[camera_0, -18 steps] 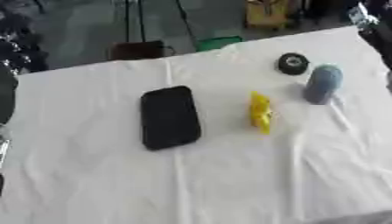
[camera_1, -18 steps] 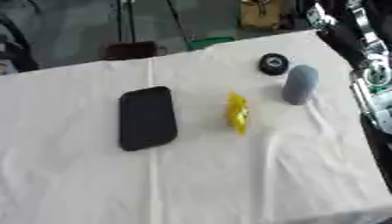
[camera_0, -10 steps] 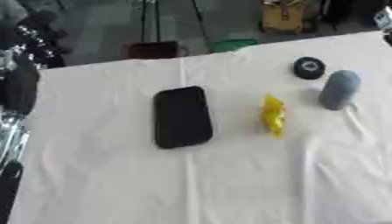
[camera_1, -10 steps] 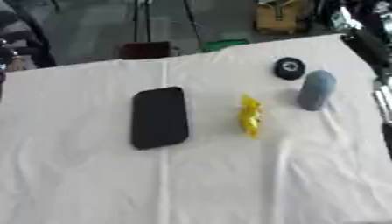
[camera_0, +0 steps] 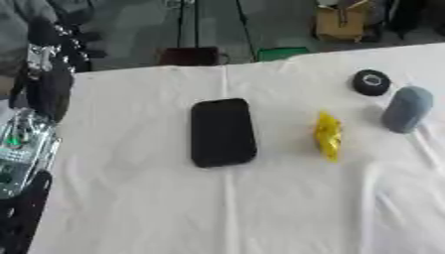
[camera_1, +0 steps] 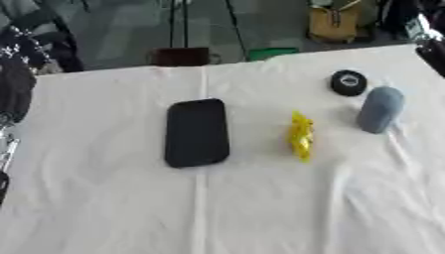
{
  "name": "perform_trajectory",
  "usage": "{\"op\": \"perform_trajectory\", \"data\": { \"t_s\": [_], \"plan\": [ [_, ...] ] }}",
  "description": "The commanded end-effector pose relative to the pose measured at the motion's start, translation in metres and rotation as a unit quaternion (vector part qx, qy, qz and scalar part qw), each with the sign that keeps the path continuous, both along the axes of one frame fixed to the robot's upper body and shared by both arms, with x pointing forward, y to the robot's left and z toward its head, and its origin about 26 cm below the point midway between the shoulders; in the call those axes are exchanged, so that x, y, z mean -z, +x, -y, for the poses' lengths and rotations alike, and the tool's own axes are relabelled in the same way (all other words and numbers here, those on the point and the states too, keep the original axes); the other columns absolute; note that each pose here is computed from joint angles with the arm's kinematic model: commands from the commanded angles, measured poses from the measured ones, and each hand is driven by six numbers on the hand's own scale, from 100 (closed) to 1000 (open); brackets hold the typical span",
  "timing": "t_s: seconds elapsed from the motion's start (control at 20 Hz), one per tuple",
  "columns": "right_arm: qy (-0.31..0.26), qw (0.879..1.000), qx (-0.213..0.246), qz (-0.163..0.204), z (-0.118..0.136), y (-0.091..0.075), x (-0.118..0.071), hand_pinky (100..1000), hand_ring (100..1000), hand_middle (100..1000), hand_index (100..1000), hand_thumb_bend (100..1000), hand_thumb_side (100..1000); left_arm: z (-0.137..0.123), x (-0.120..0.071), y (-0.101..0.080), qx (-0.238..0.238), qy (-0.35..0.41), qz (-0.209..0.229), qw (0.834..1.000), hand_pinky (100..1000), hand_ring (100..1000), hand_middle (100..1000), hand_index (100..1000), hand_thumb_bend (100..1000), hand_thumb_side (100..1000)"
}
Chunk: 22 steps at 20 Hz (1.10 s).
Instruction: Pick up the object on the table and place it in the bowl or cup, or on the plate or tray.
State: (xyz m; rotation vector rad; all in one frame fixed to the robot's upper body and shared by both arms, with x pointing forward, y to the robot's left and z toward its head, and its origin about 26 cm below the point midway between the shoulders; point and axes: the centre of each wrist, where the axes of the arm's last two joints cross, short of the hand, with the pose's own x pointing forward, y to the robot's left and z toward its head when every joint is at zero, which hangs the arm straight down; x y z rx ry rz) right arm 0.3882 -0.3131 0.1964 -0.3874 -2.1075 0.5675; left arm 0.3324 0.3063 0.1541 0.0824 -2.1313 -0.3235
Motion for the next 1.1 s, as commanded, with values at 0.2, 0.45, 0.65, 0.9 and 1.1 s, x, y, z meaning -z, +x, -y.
{"op": "perform_trajectory", "data": {
  "t_s": [0.2, 0.45, 0.65, 0.9, 1.1],
  "plan": [
    [-0.037, 0.999, 0.020, 0.011, 0.008, 0.002, -0.016, 712, 803, 853, 876, 278, 679, 0.001, -0.010, 0.001, 0.009, 0.008, 0.013, 1.000, 733, 818, 876, 906, 626, 986],
    [-0.157, 0.986, 0.063, 0.002, 0.020, 0.010, -0.027, 781, 865, 889, 897, 308, 673, 0.002, -0.008, 0.001, 0.014, 0.016, 0.006, 1.000, 732, 818, 875, 906, 619, 991],
    [-0.239, 0.967, 0.086, -0.008, 0.028, 0.017, -0.031, 801, 882, 901, 914, 312, 664, 0.003, -0.009, 0.001, 0.019, 0.022, 0.004, 1.000, 732, 814, 869, 902, 612, 993],
    [-0.301, 0.948, 0.100, -0.015, 0.032, 0.024, -0.034, 808, 878, 898, 920, 345, 635, 0.004, -0.009, 0.001, 0.025, 0.025, 0.004, 0.999, 732, 813, 868, 903, 603, 992],
    [-0.368, 0.922, 0.113, -0.025, 0.032, 0.035, -0.038, 813, 879, 901, 928, 393, 626, 0.005, -0.010, 0.001, 0.029, 0.026, 0.005, 0.999, 732, 814, 868, 903, 600, 993]
  ]
}}
